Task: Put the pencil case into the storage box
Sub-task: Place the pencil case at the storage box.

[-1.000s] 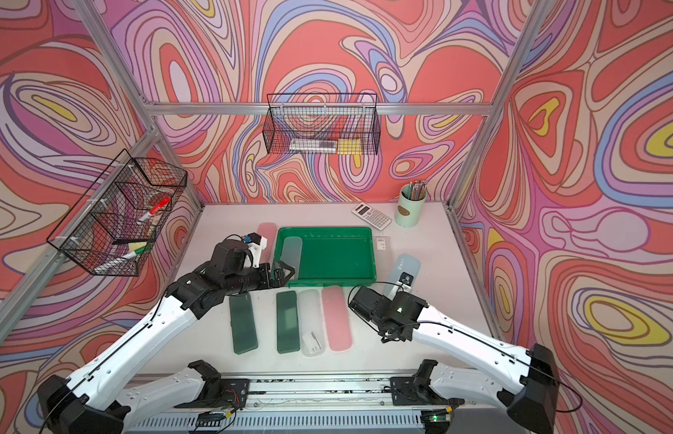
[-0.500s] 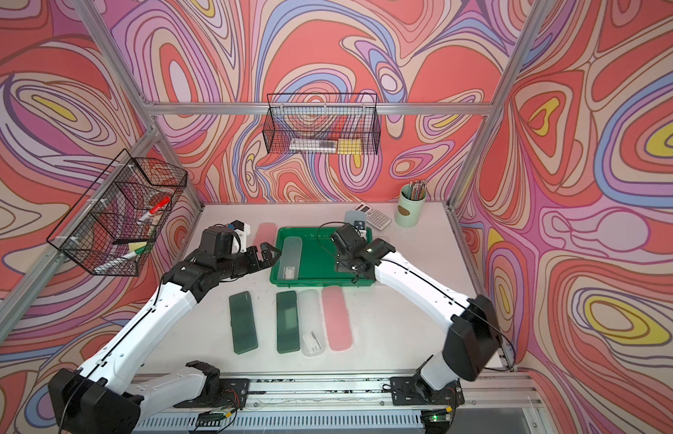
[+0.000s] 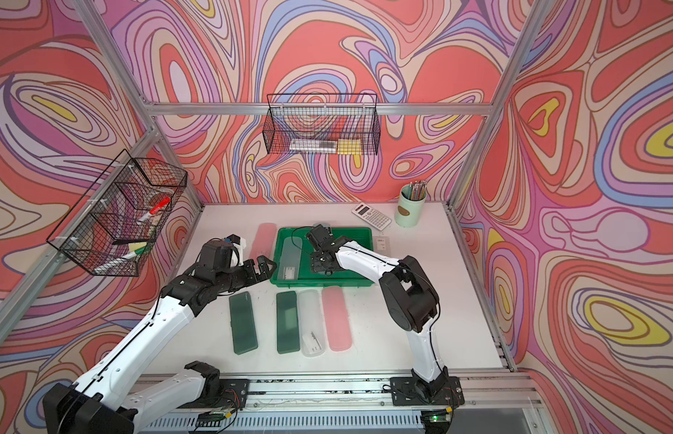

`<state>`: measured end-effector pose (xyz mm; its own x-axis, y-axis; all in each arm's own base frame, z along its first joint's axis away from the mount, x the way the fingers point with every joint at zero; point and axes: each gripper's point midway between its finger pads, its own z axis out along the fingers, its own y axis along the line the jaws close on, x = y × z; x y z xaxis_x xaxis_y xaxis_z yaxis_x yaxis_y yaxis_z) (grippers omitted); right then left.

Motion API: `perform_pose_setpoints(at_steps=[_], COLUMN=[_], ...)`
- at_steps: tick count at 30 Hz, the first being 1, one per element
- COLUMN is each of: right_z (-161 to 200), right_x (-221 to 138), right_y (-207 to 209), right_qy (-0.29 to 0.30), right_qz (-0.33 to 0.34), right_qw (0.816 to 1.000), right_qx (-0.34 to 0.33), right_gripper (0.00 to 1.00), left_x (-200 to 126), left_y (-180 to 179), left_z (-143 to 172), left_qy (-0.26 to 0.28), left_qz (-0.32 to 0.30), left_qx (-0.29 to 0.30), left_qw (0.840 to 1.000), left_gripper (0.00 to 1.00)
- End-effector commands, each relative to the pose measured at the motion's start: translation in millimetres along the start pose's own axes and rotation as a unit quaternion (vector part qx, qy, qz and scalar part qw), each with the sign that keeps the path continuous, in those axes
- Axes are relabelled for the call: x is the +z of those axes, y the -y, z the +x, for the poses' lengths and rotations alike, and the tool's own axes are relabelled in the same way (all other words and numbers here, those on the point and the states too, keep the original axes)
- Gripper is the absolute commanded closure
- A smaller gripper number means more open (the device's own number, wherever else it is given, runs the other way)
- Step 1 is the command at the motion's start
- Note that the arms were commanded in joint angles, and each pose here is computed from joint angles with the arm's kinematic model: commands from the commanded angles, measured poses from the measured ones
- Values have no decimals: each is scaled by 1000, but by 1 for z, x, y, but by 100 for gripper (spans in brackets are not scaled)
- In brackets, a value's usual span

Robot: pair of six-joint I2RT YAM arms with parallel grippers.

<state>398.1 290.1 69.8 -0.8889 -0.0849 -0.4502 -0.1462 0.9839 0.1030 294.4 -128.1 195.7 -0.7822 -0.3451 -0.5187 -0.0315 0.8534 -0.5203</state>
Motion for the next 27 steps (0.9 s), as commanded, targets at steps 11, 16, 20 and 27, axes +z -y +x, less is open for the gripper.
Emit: perform_pose_setpoints(at_steps=[11, 16, 20, 27], right_z=[22, 29, 33, 19], right_x=[11, 14, 20, 19], right_y=[-26, -32, -40, -57], right_qy=[1, -7, -12, 2], right_qz=[20, 20, 16, -15], right_qw=[998, 998, 998, 998], right_qx=[61, 67, 60, 55], right_gripper=[36, 36, 30, 13], left_x=[17, 22, 26, 29], left_y=[1, 6, 9, 3], left_z=[-22, -25, -26, -26], left_qy=[14, 11, 3, -7], left_qz=[4, 16, 21, 12], left_qx=[1, -1, 4, 5], left_qw=[1000, 1000, 1000, 1000], left_gripper=[1, 1, 1, 1])
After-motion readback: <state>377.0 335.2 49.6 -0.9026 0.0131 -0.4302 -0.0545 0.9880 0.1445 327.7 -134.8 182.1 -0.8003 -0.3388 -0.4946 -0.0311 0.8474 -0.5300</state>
